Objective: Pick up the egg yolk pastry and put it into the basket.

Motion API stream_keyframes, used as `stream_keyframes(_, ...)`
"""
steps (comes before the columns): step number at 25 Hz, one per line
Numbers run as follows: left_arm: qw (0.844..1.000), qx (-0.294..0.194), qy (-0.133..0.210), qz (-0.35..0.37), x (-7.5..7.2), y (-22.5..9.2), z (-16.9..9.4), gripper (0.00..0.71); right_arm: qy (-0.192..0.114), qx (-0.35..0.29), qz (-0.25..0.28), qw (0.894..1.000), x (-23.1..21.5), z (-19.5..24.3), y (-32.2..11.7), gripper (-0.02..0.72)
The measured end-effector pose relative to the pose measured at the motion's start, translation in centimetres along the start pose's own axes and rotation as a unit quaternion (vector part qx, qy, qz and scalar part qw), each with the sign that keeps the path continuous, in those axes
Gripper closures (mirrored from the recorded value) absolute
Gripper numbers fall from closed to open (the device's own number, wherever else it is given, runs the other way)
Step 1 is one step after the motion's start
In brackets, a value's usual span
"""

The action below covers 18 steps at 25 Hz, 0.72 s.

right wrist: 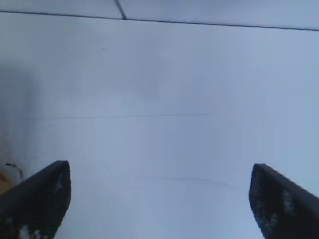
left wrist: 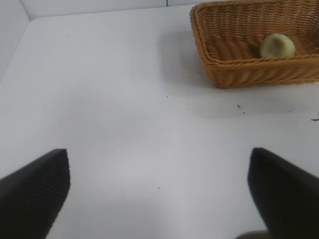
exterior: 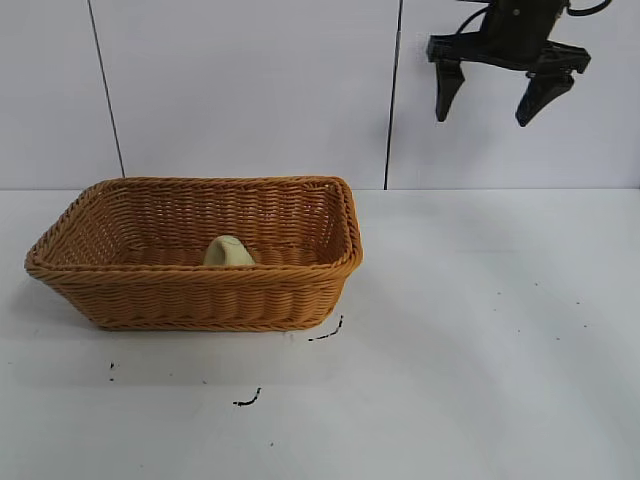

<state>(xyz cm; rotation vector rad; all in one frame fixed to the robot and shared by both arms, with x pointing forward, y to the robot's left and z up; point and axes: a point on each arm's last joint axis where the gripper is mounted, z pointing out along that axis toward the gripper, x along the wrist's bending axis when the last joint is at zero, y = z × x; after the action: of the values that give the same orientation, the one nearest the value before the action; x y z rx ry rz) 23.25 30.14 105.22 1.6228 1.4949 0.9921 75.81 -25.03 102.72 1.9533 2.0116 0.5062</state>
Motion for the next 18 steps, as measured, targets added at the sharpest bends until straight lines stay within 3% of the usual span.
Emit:
stream_keyframes(9,1.000,0.000,0.000,0.000,0.0,0.0,0.0,0.014,-0.015,0.050,0.013,0.999,-2.3,-2.1,-2.7,0.008)
stream_keyframes(18,1.000,0.000,0.000,0.000,0.0,0.0,0.0,0.014,-0.020,0.107,0.010,0.994,-2.3,-11.8,-12.7,0.008)
